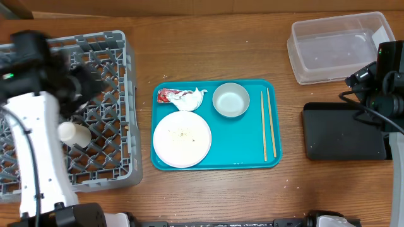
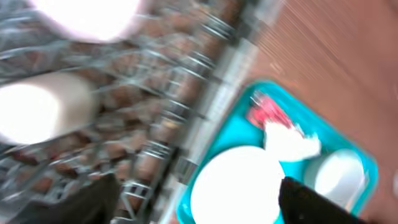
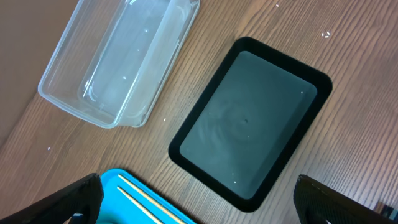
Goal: Sort waste into correct bins and load items into the dishwasher
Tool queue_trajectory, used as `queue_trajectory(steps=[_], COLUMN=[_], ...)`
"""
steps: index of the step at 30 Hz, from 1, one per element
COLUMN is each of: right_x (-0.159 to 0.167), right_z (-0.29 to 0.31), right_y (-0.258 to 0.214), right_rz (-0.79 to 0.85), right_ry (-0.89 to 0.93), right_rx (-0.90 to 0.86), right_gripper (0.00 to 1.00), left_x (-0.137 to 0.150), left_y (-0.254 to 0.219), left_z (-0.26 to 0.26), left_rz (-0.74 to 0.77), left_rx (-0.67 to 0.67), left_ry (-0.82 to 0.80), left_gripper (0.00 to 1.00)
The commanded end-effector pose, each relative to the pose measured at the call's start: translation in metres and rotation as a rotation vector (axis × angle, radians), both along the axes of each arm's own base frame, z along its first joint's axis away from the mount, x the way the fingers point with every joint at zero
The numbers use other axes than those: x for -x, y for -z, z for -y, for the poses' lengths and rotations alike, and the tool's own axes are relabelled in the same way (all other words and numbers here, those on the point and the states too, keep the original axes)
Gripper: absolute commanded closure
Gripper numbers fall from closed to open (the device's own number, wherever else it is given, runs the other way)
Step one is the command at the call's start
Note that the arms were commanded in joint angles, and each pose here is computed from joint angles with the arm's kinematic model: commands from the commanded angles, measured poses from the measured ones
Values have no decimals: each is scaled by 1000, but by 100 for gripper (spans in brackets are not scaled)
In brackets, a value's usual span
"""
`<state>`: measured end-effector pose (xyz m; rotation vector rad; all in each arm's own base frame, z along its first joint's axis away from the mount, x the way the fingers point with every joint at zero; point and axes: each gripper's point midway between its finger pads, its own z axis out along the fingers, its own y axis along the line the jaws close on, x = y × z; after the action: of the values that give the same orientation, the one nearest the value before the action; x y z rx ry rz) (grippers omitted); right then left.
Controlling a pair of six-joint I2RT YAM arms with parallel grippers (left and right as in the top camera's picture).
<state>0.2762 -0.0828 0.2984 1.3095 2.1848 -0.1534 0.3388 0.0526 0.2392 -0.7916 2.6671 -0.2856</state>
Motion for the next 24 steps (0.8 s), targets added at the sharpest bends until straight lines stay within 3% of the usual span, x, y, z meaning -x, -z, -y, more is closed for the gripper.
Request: queue_trajectory(steps=[1,4,7,18,20,21,24], right_x=[0,0,0,0,0,0,0], right_z=[2,2,2,2,2,2,2], right_y=[-3,-3,-3,-3,-3,-3,-3], right_rz=[13,13,13,13,12,13,13], right_ry=[11,11,11,11,11,11,11], right_rx=[2,2,2,2,2,2,2], right_gripper=[0,0,0,0,0,0,0], left_x=[-8,-13,-17,-39,-39,-40,-47], left_y=[25,50,72,141,147,152,167], left_z=[34,34,34,37,37,37,35], left_rz=[-54,-143,-214,-350,-366,-373,-383], left_rx=[-30,-124,-189,-269,-269,-273,-287], left_ry=[182,119,69,22,24,29,55], left_gripper=[21,29,30,35,38,47,51])
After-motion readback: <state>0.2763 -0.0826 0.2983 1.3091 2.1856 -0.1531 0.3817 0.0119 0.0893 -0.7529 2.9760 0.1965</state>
